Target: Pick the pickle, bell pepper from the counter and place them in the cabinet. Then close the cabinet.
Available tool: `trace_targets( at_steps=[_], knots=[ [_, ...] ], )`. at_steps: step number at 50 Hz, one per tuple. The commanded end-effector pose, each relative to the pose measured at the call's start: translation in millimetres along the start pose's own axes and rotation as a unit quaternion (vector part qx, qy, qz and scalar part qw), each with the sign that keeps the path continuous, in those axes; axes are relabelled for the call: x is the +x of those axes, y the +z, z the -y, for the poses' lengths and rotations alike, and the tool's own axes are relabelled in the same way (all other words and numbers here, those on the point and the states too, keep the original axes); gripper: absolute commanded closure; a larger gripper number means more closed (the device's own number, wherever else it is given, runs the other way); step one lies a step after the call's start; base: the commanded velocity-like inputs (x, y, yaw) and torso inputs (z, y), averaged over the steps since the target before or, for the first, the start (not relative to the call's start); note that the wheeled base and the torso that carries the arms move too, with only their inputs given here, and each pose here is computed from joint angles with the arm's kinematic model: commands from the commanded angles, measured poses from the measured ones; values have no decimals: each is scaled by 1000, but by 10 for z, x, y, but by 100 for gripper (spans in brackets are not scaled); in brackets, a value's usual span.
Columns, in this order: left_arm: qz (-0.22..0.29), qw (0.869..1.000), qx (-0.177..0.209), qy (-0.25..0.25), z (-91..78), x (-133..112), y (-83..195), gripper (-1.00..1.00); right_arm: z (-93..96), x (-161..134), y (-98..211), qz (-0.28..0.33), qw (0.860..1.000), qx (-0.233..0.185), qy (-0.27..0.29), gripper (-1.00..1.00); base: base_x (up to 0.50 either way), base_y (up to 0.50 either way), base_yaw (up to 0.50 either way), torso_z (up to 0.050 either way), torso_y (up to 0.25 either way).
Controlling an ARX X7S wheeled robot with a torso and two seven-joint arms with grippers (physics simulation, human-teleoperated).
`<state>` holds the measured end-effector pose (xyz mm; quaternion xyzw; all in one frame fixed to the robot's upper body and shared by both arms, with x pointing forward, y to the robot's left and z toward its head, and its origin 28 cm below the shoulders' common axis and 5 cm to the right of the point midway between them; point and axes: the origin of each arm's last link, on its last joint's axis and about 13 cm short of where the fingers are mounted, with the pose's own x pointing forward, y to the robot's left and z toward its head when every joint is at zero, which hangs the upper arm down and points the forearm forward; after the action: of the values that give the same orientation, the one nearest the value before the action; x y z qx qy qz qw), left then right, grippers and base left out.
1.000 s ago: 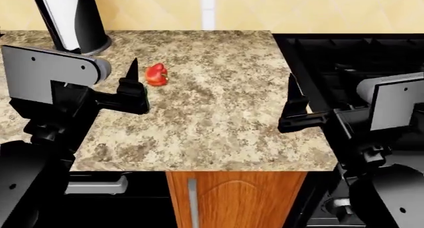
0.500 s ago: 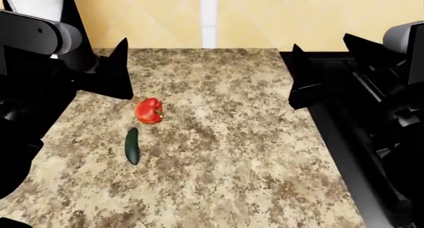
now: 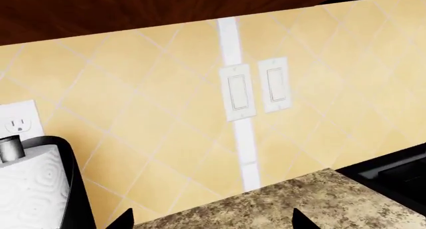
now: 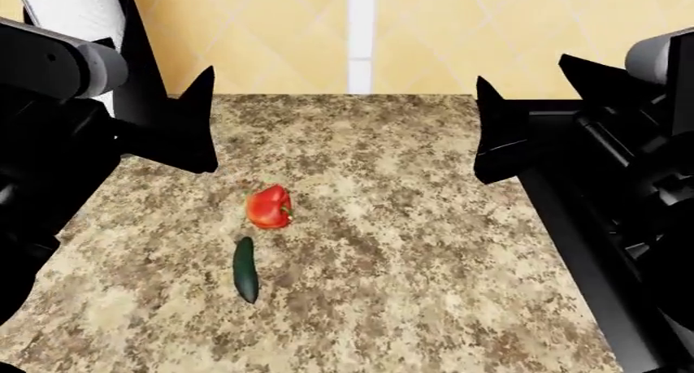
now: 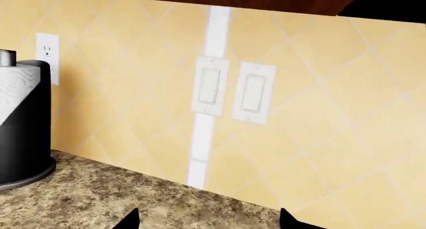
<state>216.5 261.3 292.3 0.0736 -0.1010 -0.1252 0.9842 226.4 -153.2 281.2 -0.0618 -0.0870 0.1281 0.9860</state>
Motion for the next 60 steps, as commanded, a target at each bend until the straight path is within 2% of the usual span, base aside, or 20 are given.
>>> trace_targets(
  at_steps=[1, 10, 17, 27, 60],
  knots=[
    [-1, 1000, 1, -6, 1, -4, 1, -100, 25, -13, 8, -6, 1000, 3, -4, -100, 137, 0, 0, 50, 0],
    [1, 1000, 3, -10, 10, 2, 28, -100, 54, -36, -11, -10, 1000, 17, -13, -100, 74, -2, 0, 50, 0],
    [2, 1000, 5, -11, 20, -4, 41, -100, 63, -56, -13, -7, 1000, 13, -12, -100, 0, 0, 443, 50, 0],
    [6, 1000, 8, -18, 45, -16, 63, -100, 56, -67, -1, -5, 1000, 19, -10, -100, 106, -225, 0, 50, 0],
    [5, 1000, 9, -20, 30, -33, 63, -100, 76, -65, 5, 1, 1000, 19, -10, -100, 83, -55, 0, 50, 0]
  ],
)
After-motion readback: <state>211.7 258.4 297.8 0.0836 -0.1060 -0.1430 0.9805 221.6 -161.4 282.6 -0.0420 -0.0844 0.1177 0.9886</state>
